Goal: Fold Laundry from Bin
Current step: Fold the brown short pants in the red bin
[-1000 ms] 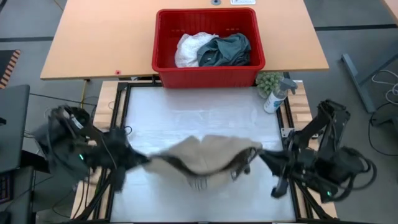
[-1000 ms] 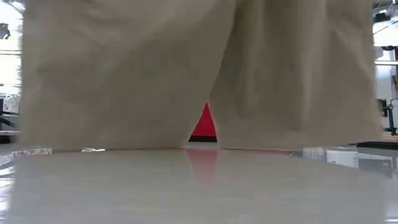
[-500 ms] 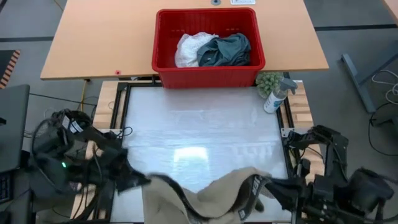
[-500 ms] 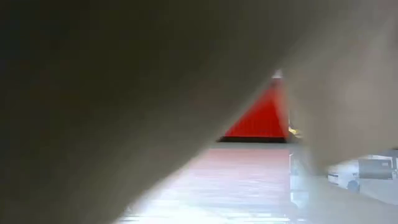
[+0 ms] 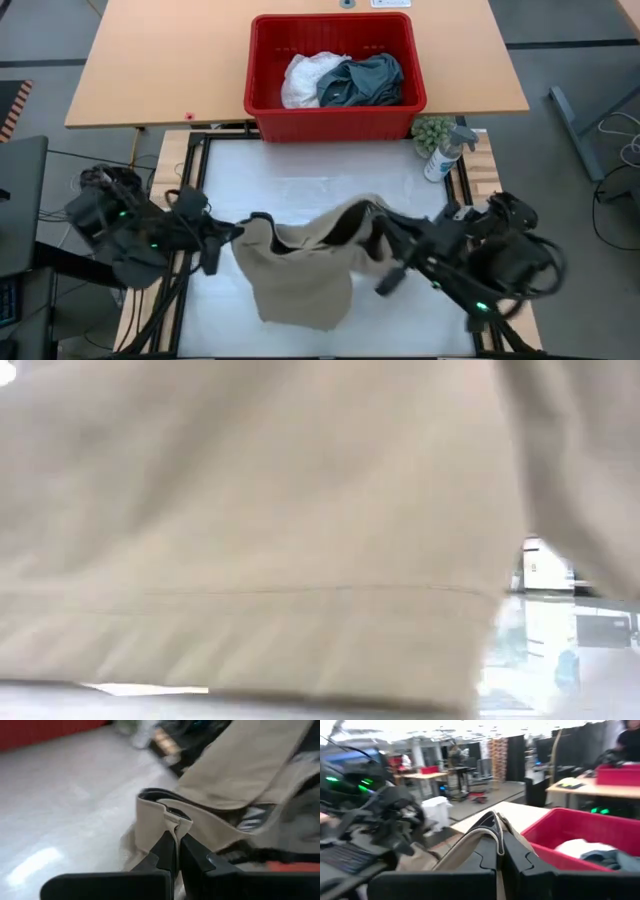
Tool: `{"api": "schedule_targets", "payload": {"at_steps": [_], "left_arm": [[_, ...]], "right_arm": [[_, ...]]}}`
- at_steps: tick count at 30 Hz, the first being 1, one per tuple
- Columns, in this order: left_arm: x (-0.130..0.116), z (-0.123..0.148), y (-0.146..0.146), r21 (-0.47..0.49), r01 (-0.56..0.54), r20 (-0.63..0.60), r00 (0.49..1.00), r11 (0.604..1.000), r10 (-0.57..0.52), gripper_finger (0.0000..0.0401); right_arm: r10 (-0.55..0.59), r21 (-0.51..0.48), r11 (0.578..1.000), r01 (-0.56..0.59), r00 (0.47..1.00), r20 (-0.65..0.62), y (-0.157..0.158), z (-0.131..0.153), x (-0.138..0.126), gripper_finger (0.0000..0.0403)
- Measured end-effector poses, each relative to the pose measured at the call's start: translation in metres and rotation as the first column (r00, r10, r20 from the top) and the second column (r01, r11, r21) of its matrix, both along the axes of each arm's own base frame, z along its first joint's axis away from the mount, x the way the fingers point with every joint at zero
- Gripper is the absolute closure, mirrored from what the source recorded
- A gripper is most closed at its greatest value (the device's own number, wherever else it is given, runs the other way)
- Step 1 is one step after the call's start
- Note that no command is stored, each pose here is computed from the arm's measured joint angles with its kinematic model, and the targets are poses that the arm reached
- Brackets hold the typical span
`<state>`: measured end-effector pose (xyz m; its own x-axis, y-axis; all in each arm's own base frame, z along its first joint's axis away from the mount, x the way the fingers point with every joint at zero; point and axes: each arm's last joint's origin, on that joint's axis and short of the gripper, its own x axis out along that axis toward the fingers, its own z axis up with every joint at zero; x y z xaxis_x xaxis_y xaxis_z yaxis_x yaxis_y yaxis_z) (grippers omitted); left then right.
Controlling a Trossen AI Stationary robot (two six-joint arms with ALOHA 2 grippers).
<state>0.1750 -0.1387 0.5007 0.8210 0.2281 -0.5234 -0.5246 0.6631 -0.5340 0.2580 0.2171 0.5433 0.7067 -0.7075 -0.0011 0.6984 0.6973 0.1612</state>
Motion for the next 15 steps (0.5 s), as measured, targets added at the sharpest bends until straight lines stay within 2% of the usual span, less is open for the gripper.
{"api": "schedule_targets", "payload": {"at_steps": [5, 7, 9, 12, 15], "left_arm": [[0.001, -0.019, 0.004, 0.025, -0.022, -0.065, 0.998, 0.999, 0.023, 0.0401], [-0.001, -0.024, 0.006, 0.028, -0.043, -0.071, 0.997, 0.999, 0.045, 0.0401], [-0.004, -0.030, 0.006, 0.031, -0.052, -0.076, 0.996, 0.998, 0.054, 0.0401], [-0.009, -0.032, 0.006, 0.020, -0.050, -0.067, 0.996, 0.999, 0.051, 0.0401], [-0.014, -0.030, 0.005, 0.071, -0.019, -0.051, 0.998, 0.997, 0.022, 0.0401]], "right_arm": [[-0.083, -0.029, 0.996, 0.082, 0.996, -0.027, -0.027, -0.026, 0.012, 0.0376], [-0.104, -0.013, 0.994, 0.104, 0.995, -0.011, -0.038, -0.038, 0.010, 0.0376], [-0.112, 0.048, 0.993, 0.110, 0.992, 0.050, -0.048, -0.048, 0.001, 0.0376], [-0.070, 0.150, 0.988, 0.047, 0.986, 0.154, -0.050, -0.058, -0.026, 0.0376], [0.078, 0.116, 0.988, -0.102, 0.978, 0.195, -0.045, -0.061, -0.060, 0.0376]]}}
